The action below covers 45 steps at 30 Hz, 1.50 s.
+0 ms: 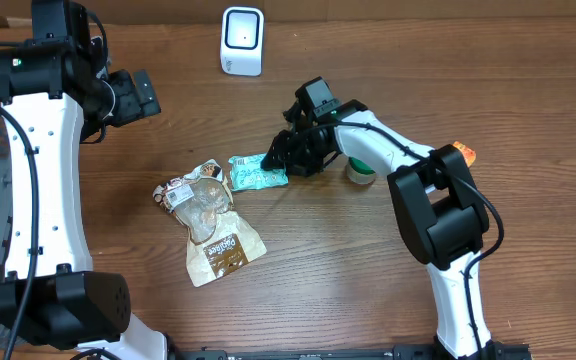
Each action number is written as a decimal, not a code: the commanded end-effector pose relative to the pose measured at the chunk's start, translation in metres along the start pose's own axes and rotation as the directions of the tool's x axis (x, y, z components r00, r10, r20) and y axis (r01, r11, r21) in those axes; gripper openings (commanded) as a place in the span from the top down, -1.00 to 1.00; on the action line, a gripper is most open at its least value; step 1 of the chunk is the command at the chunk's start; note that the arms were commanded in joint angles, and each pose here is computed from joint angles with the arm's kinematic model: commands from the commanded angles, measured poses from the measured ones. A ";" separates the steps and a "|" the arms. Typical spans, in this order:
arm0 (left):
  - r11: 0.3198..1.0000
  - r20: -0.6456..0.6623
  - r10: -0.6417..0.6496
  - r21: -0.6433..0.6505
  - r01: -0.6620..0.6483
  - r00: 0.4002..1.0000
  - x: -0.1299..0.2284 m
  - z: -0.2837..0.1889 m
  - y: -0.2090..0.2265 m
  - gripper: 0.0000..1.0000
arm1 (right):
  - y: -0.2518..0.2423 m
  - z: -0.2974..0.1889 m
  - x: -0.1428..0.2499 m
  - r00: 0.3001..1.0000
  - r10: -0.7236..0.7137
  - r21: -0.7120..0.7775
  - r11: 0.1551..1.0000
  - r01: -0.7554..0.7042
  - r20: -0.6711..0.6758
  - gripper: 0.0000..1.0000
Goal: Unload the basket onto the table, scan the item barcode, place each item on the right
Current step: 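Reach the right gripper to the green wipes pack and grasp it, then lift the green wipes pack up in front of the white scanner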
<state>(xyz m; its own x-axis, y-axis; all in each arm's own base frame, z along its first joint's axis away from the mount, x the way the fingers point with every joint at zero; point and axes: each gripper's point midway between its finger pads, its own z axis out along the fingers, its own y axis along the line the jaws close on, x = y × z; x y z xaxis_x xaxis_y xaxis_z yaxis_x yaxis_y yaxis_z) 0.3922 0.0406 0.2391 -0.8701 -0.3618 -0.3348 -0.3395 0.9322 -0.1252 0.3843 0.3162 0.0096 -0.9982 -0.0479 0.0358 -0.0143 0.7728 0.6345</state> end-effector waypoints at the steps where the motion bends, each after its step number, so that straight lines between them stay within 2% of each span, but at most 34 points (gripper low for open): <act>1: 1.000 0.019 0.006 0.011 -0.006 1.000 -0.002 -0.007 -0.003 -0.99 | -0.019 0.022 0.009 0.998 0.043 0.046 0.998 -0.042 -0.038 0.49; 3: 1.000 0.019 0.006 0.011 -0.006 1.000 -0.002 -0.007 -0.003 -0.99 | -0.018 0.022 0.008 0.999 0.040 0.042 0.998 -0.039 -0.034 0.59; 4: 1.000 0.019 0.006 0.012 -0.006 1.000 -0.002 -0.007 -0.004 -0.99 | -0.018 0.021 0.007 0.999 0.039 0.042 0.998 -0.038 -0.032 0.74; 8: 1.000 0.019 0.006 0.011 -0.006 1.000 -0.002 -0.007 -0.003 -0.99 | -0.020 0.018 0.004 0.999 0.046 0.040 0.998 -0.045 -0.025 0.92; 11: 1.000 0.019 0.006 0.011 -0.006 1.000 -0.002 -0.007 -0.003 -0.99 | -0.014 0.006 0.000 0.999 0.033 -0.002 0.999 -0.033 -0.021 0.92; 17: 1.000 0.019 0.006 0.011 -0.006 1.000 -0.002 -0.007 -0.003 -0.99 | 0.037 -0.065 -0.014 0.979 -0.164 -0.069 0.983 0.173 0.118 0.92; 20: 1.000 0.019 0.006 0.011 -0.006 1.000 -0.002 -0.007 -0.003 -0.99 | 0.074 -0.111 -0.012 0.938 -0.273 -0.084 0.951 0.296 0.214 0.92; 25: 1.000 0.019 0.006 0.011 -0.006 1.000 -0.002 -0.007 -0.003 -0.99 | 0.135 -0.201 0.010 0.841 -0.370 -0.093 0.895 0.437 0.393 0.92; 29: 1.000 0.019 0.006 0.011 -0.006 1.000 -0.002 -0.007 -0.003 -0.99 | 0.155 -0.240 0.034 0.799 -0.399 -0.086 0.871 0.483 0.450 0.92; 36: 1.000 0.019 0.006 0.011 -0.006 1.000 -0.002 -0.007 -0.003 -0.99 | 0.164 -0.271 0.065 0.776 -0.421 -0.075 0.857 0.510 0.469 0.92; 45: 1.000 0.019 0.006 0.011 -0.006 1.000 -0.002 -0.007 -0.003 -0.99 | 0.164 -0.276 0.071 0.792 -0.394 -0.084 0.871 0.483 0.466 0.92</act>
<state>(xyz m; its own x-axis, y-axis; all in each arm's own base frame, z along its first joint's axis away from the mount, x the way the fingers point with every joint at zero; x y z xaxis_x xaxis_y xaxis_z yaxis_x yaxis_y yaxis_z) 0.3921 0.0406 0.2391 -0.8702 -0.3618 -0.3344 -0.3395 0.9322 -0.1251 0.3332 0.2671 0.3103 -0.8312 -0.0694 -0.5516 -0.4740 0.6069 0.6379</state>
